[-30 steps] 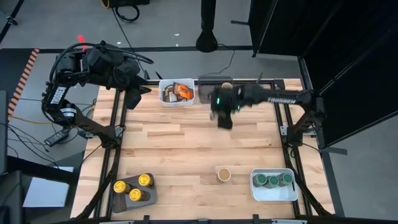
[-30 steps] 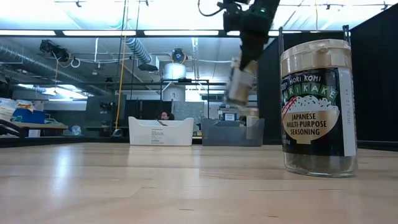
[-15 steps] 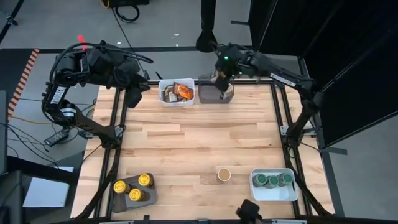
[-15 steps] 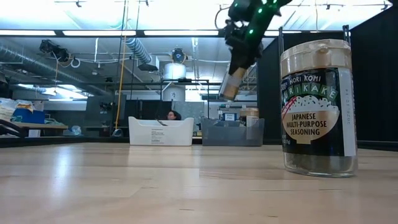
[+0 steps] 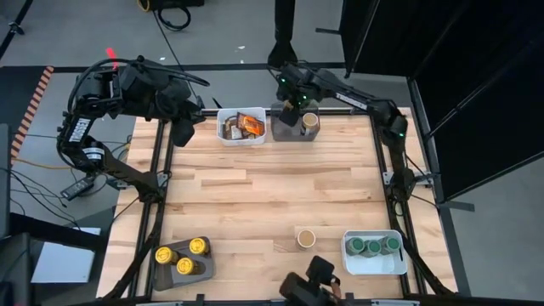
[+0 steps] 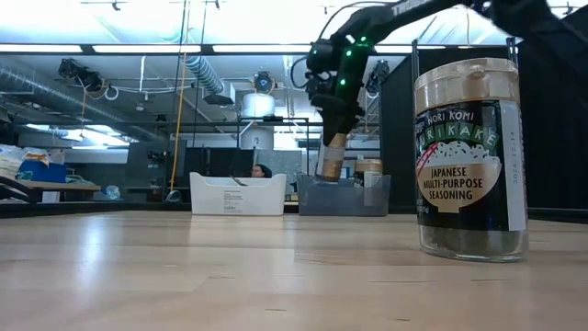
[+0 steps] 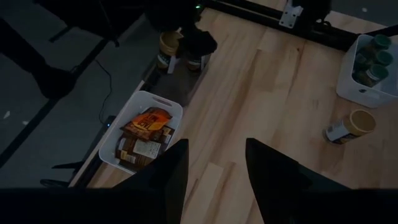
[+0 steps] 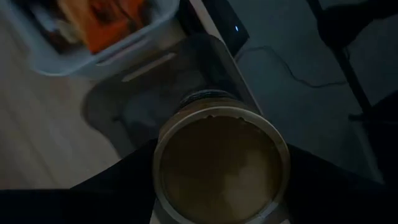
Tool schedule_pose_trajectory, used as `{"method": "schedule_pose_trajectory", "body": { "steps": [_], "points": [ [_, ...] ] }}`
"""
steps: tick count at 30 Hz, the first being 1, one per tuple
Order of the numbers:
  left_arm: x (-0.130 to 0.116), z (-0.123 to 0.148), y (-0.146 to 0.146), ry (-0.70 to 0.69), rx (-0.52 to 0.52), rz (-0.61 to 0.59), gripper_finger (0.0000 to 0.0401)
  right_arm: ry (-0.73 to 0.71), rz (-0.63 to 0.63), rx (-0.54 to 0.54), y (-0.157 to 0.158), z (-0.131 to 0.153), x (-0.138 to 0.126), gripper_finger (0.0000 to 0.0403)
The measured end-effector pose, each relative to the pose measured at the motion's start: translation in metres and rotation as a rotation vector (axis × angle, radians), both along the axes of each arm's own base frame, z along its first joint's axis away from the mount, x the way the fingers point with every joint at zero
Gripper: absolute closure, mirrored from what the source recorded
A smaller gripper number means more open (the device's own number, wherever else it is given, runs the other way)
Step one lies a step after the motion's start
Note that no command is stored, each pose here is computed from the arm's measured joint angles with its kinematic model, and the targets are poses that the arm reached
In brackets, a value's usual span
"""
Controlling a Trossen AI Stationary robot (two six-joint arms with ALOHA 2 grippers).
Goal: Sort spices by type
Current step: Put the brown seasoning bottle into the top black bin
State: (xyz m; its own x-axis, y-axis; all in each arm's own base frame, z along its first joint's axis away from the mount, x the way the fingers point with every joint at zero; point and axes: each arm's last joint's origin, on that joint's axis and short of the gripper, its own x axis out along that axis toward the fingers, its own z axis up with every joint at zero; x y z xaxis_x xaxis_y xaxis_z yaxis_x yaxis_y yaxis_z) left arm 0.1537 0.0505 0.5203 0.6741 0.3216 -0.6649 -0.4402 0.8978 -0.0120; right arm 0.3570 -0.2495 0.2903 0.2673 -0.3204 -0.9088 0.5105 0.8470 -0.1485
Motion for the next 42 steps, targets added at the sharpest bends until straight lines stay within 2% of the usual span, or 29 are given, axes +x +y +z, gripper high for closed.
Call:
{"method": "schedule_pose_trajectory", "body": {
  "steps": [6,13,19,26,31,34,39,42],
  "points": [
    [0.0,0.0,0.0,0.0,-0.001,0.001,0.0238,0.052,-0.006,0.031,-0.019,-0.008,0.008,0.0119],
    [0.0,0.0,0.0,0.001,0.001,-0.002,0.0238,0.12,0.015,0.115,-0.025,-0.028,0.009,0.0119],
    [0.0,0.0,0.0,0.001,0.003,-0.003,0.0238,0.14,0.006,0.116,-0.029,-0.031,0.006,0.0118],
    [0.0,0.0,0.0,0.001,0.004,-0.002,0.0238,0.126,0.03,0.134,-0.03,-0.031,0.006,0.0036],
    [0.0,0.0,0.0,0.002,0.005,-0.001,0.0238,0.123,0.031,0.136,-0.03,-0.031,0.006,0.0022],
    [0.0,0.0,0.0,0.002,0.005,-0.001,0.0238,0.114,0.055,0.114,-0.029,-0.019,0.006,0.0031],
    [0.0,0.0,0.0,0.003,0.007,0.001,0.0238,0.033,0.122,0.011,-0.021,0.028,0.002,0.0051],
    [0.0,0.0,0.0,0.004,0.008,0.002,0.0238,-0.034,0.185,0.053,-0.002,0.051,-0.008,0.0055]
  ]
}}
